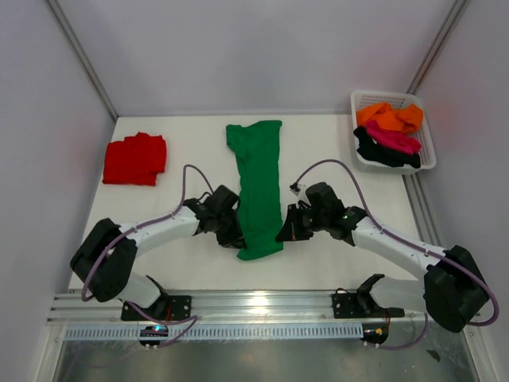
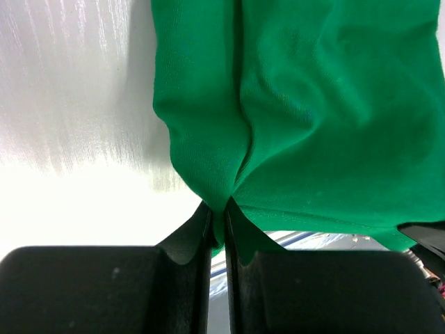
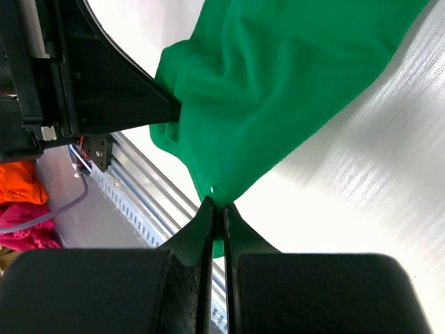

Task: Fold and stack the t-shirts
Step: Fold the folded rectangular tshirt in 1/3 of the way

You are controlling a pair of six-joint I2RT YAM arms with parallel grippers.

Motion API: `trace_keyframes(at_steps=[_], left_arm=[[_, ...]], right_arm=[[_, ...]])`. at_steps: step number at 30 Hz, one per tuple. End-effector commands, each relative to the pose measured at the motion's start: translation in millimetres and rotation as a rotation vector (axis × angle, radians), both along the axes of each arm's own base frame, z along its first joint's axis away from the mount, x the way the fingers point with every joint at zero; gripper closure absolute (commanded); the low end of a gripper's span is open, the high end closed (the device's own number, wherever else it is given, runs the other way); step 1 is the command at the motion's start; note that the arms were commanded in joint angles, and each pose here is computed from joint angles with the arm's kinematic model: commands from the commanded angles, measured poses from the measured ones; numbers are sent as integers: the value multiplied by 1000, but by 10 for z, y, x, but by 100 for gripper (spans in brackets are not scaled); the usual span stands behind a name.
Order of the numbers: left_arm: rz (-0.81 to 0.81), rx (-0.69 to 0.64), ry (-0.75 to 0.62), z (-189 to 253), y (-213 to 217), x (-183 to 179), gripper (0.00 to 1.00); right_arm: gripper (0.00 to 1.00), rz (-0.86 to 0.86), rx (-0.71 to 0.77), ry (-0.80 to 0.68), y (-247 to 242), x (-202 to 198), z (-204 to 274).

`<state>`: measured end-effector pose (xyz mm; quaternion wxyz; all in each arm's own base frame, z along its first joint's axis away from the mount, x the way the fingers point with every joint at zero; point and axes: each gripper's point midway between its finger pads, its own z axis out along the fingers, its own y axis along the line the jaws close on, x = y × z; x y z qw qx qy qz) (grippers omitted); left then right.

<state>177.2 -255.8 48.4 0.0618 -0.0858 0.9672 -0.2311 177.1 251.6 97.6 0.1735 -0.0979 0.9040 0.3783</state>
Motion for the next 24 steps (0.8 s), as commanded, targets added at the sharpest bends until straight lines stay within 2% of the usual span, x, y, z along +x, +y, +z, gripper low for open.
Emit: trace_keyframes(at_steps=[1, 8, 12, 20, 24], left_arm=[[-16, 79, -17, -2, 118, 32, 91], [-52, 206, -55, 124, 115, 356, 91], [-75, 203, -105, 433, -45, 696, 91], [-70, 292, -161, 837, 38, 1291, 91], [-72, 287, -204, 1061, 10, 1492, 91]], right_arm=[[97, -16, -37, -48, -48, 74, 166], [97, -7, -57, -87, 44, 280, 256], [97, 3, -83, -124, 99, 442, 299], [97, 16, -146, -138, 170, 715, 172], [97, 16, -160, -148, 195, 853, 122]])
